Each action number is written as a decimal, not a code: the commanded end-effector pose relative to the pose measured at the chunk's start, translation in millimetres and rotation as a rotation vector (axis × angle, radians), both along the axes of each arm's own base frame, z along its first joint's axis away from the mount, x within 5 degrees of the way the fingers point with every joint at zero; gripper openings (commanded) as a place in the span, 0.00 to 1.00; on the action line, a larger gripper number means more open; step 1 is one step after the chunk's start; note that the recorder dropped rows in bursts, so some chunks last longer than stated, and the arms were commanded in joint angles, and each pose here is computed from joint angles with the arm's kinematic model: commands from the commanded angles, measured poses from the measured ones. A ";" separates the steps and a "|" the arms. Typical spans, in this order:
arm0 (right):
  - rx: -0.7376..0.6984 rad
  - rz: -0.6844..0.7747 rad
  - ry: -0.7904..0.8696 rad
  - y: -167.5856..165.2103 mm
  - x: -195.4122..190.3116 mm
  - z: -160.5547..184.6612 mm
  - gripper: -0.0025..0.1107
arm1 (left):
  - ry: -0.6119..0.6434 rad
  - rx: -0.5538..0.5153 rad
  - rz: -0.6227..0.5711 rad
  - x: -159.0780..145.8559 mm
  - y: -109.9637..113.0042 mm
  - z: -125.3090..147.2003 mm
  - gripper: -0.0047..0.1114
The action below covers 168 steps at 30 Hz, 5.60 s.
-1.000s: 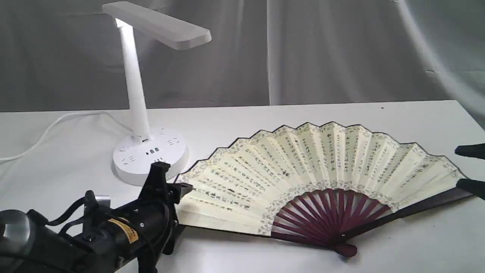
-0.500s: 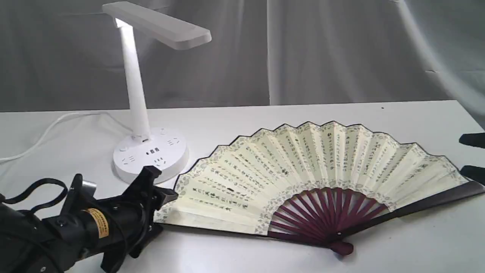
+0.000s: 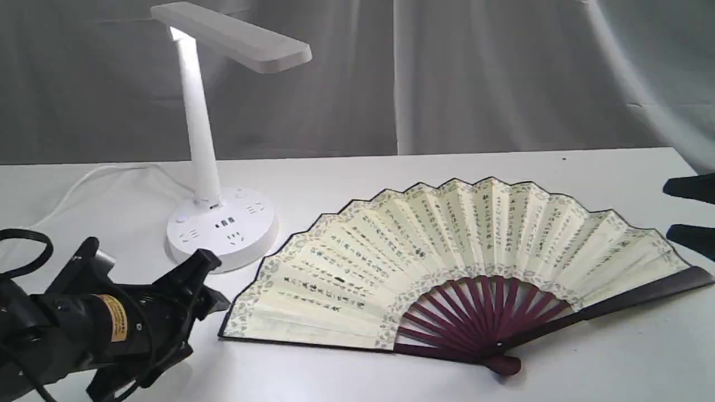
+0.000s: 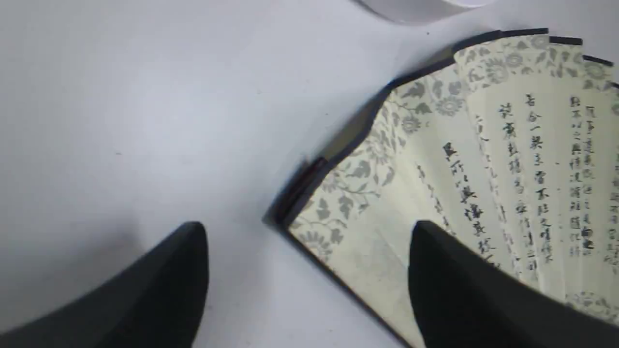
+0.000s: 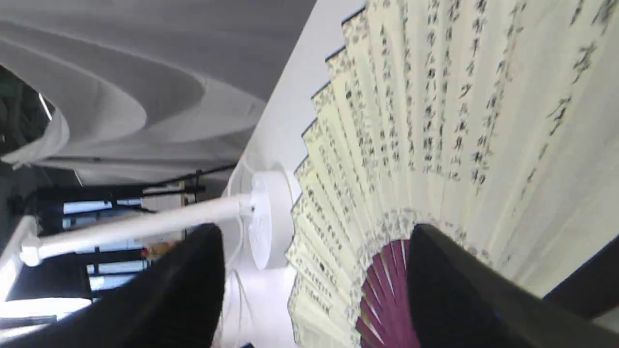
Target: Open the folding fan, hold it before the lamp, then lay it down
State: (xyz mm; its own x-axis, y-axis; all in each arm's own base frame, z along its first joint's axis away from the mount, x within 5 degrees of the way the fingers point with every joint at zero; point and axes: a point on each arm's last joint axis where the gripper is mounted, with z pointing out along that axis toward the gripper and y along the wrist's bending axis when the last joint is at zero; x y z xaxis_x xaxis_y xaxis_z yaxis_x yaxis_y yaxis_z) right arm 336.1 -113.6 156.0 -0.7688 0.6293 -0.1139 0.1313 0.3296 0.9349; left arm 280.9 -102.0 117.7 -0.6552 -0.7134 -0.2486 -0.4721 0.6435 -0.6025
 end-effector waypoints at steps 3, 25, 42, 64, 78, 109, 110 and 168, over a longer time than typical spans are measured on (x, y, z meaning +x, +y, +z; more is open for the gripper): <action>-0.045 0.158 -0.003 33.4 5.0 0.8 0.52 | -0.024 0.126 -0.074 -6.1 7.1 21.0 0.55; -0.886 0.501 0.236 115.0 32.8 62.4 0.45 | 0.106 0.597 -0.418 4.9 20.6 89.6 0.52; -1.144 0.523 0.448 120.3 16.8 68.7 0.37 | 0.133 0.589 -0.438 29.3 62.1 125.7 0.18; -1.211 0.499 0.383 115.6 -25.9 67.7 0.02 | 0.182 0.627 -0.492 27.7 94.4 123.9 0.04; -1.233 0.476 0.387 108.5 -42.1 64.5 0.02 | 0.297 0.610 -0.553 16.9 94.9 120.4 0.04; -1.240 0.335 0.345 88.9 -63.2 104.1 0.02 | 0.234 0.608 -0.548 9.0 93.3 138.4 0.04; -1.242 0.327 0.335 89.0 -65.1 107.0 0.02 | 0.216 0.612 -0.542 6.7 93.4 143.5 0.04; -1.378 -0.460 -0.703 113.3 -440.7 233.1 0.02 | -0.955 0.834 -0.049 -392.4 113.6 283.2 0.04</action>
State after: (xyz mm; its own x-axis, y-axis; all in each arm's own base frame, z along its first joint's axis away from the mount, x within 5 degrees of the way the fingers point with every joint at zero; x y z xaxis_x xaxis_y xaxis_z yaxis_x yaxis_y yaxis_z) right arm -106.9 -1.9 390.7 -0.0956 -0.0712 -0.9929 0.1494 0.9851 -0.0850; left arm -110.8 11.7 400.7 0.0119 -0.0953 -0.9954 -0.0351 0.9948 -0.0956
